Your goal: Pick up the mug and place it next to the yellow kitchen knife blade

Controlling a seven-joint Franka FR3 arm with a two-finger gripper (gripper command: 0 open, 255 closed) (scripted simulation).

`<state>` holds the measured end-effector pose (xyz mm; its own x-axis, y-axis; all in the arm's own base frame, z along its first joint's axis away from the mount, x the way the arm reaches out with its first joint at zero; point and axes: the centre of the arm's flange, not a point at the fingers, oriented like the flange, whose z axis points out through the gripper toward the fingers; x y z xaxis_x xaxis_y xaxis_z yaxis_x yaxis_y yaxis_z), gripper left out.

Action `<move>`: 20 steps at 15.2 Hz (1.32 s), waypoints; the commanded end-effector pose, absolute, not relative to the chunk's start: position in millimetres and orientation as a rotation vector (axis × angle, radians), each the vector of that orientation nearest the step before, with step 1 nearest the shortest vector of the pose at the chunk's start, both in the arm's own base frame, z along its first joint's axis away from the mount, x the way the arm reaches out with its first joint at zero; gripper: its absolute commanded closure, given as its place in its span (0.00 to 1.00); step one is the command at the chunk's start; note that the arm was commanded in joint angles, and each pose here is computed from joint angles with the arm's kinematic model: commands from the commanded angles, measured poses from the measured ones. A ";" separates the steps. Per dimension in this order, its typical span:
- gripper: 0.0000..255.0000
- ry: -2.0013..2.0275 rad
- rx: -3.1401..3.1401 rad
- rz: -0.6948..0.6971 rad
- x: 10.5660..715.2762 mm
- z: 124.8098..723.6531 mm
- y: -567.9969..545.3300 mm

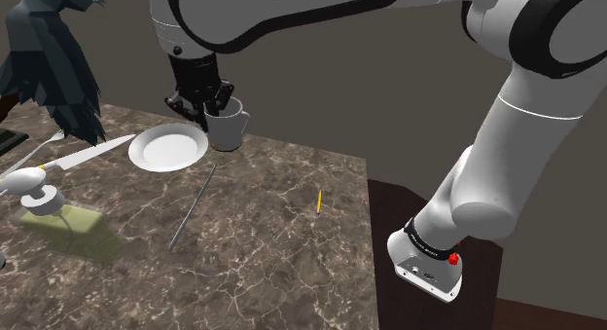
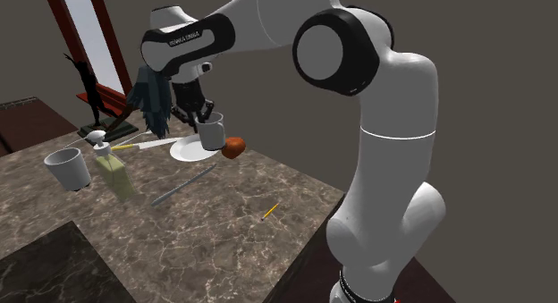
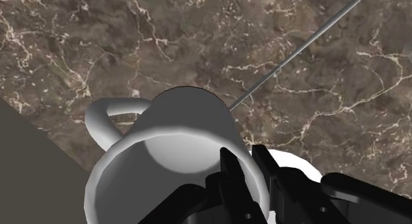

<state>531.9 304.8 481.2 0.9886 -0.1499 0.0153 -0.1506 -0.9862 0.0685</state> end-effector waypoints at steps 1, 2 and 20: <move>1.00 -0.235 3.063 0.017 541.3 474.4 330.1; 1.00 -0.235 3.063 0.017 545.4 471.4 342.3; 1.00 -0.235 3.063 0.017 591.4 401.1 477.6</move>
